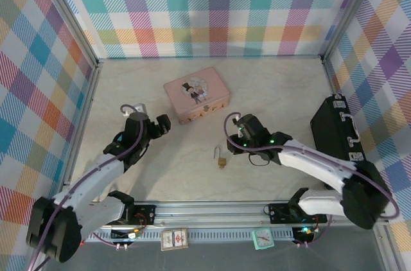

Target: Unlock the padlock with the key

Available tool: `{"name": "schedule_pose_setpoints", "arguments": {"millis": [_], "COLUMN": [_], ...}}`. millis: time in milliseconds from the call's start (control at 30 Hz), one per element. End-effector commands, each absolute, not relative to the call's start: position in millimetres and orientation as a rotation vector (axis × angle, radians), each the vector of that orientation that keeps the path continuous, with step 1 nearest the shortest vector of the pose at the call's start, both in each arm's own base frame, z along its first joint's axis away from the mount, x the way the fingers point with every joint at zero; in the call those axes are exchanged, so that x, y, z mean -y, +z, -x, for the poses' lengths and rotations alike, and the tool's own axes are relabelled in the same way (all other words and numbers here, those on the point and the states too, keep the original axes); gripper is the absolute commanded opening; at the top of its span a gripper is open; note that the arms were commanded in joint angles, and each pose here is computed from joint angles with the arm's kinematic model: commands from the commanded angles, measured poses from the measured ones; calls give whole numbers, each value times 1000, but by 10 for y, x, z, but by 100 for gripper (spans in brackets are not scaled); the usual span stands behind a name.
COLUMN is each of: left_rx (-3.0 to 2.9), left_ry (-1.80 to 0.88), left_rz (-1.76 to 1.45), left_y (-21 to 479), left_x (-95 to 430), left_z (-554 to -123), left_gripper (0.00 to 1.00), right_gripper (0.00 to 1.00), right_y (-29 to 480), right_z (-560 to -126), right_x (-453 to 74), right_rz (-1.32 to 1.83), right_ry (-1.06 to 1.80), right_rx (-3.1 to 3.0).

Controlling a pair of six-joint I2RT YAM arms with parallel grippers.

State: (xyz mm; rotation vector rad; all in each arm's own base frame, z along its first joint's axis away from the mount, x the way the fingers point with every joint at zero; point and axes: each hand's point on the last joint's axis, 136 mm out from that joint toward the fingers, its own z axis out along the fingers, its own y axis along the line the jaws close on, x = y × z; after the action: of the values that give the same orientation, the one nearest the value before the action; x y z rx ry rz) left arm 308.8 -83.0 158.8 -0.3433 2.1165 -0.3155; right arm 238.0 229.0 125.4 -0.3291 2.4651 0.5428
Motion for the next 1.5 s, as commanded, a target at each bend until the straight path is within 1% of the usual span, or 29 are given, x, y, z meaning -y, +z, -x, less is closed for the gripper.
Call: {"name": "schedule_pose_setpoints", "arguments": {"millis": [0,100,267,300,333,367,533,600,667,700,800,833,933,1067,1233,1467], "left_rx": [-2022,-1938,-1893,-1895,-1899,-1899,-1792,-1737,-1672,-1665,-1714,-1738,-1786,-1864,-1908,-1878], "left_ry": [-183,-63,100,123,134,147,197,259,353,404,558,579,593,479,349,350], "left_rz": [333,413,540,558,562,558,605,587,615,628,625,609,574,461,403,279], "left_y": [1881,2100,2200,2208,2213,2220,2322,2299,2322,2329,2281,2240,2086,1793,1454,1208], "left_x": [610,344,23,-8,-15,-19,-118,-183,-309,-367,-461,-447,-399,-271,-252,-183], "left_z": [-2997,-2914,-2794,-2786,-2794,-2809,-2867,-2879,-2847,-2826,-2843,-2888,-2990,-3202,-3439,-3706], "left_gripper": [100,100,100,100,100,100,100,100,100,100,100,100,100,100,100,100], "right_gripper": [28,36,40,41,46,47,51,54,71,78,91,93,95,97,98,98], "right_y": [1709,1914,2147,2184,2220,2251,2277,2278,2277,2258,2127,2077,1922,1813,1691,1613], "right_z": [-2538,-2691,-2934,-2959,-2980,-2998,-3050,-3047,-3037,-3037,-3053,-3072,-3097,-3119,-3161,-3183], "right_x": [-2010,-1781,-1430,-1400,-1371,-1356,-1299,-1260,-1227,-1218,-1160,-1097,-991,-943,-843,-755], "right_rz": [418,395,250,242,238,244,306,308,295,288,317,288,247,237,182,168], "right_ry": [320,186,70,61,49,38,-45,-55,-47,-38,-80,-94,-93,-91,-97,-124], "right_rx": [-2268,-2105,-1991,-1974,-1957,-1939,-1874,-1842,-1804,-1792,-1753,-1751,-1787,-1808,-1836,-1844]}}
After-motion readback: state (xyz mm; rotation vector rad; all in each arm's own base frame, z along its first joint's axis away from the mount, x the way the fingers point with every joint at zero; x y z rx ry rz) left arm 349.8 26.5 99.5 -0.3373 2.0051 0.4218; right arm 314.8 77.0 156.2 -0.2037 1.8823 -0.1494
